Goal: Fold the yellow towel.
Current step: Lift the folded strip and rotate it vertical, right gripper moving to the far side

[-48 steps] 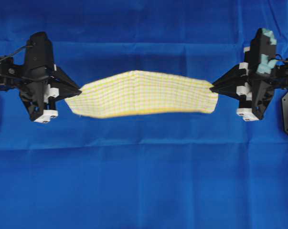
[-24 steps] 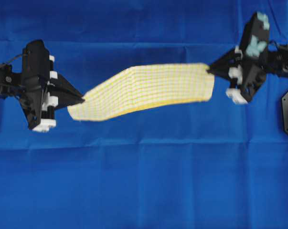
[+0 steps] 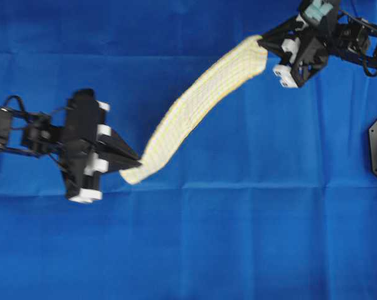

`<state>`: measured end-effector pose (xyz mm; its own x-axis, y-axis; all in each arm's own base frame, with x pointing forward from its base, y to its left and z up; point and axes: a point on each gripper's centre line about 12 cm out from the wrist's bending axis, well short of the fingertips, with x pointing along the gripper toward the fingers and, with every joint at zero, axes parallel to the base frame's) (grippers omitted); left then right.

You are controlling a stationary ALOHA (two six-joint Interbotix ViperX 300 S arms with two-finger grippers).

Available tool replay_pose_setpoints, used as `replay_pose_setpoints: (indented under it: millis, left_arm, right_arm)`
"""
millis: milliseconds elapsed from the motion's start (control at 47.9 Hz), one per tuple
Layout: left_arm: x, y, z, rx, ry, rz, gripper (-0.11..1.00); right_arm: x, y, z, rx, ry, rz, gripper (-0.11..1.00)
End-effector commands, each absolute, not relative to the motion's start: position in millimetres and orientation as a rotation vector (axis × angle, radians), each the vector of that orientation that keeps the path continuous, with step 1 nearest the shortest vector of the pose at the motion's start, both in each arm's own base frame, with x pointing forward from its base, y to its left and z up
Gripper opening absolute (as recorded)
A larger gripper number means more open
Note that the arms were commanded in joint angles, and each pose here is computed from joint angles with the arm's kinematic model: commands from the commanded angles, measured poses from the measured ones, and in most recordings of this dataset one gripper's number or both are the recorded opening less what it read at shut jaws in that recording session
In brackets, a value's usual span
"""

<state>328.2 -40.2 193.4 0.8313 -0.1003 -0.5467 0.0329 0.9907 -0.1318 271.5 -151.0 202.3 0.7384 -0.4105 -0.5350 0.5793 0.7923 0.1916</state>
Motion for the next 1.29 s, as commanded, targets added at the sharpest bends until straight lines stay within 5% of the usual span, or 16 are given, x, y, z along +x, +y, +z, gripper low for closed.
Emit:
replay_pose_setpoints:
  millis: [0, 668, 1272]
  left_arm:
    - [349.9, -47.7, 206.3, -0.118, 0.544, -0.088, 0.03]
    - [466.0, -77.0, 230.1, -0.111, 0.452, -0.126, 0.03]
    - [485.9, -79.5, 216.0, -0.112, 0.459, -0.124, 0.03]
  right_arm:
    - [280.5, -163.9, 216.1, 0.350, 0.433, -0.572, 0.04]
    - [299.7, -206.6, 226.6, 0.332, 0.397, -0.635, 0.04]
    - [299.6, -208.6, 222.8, 0.334, 0.411, -0.640, 0.04]
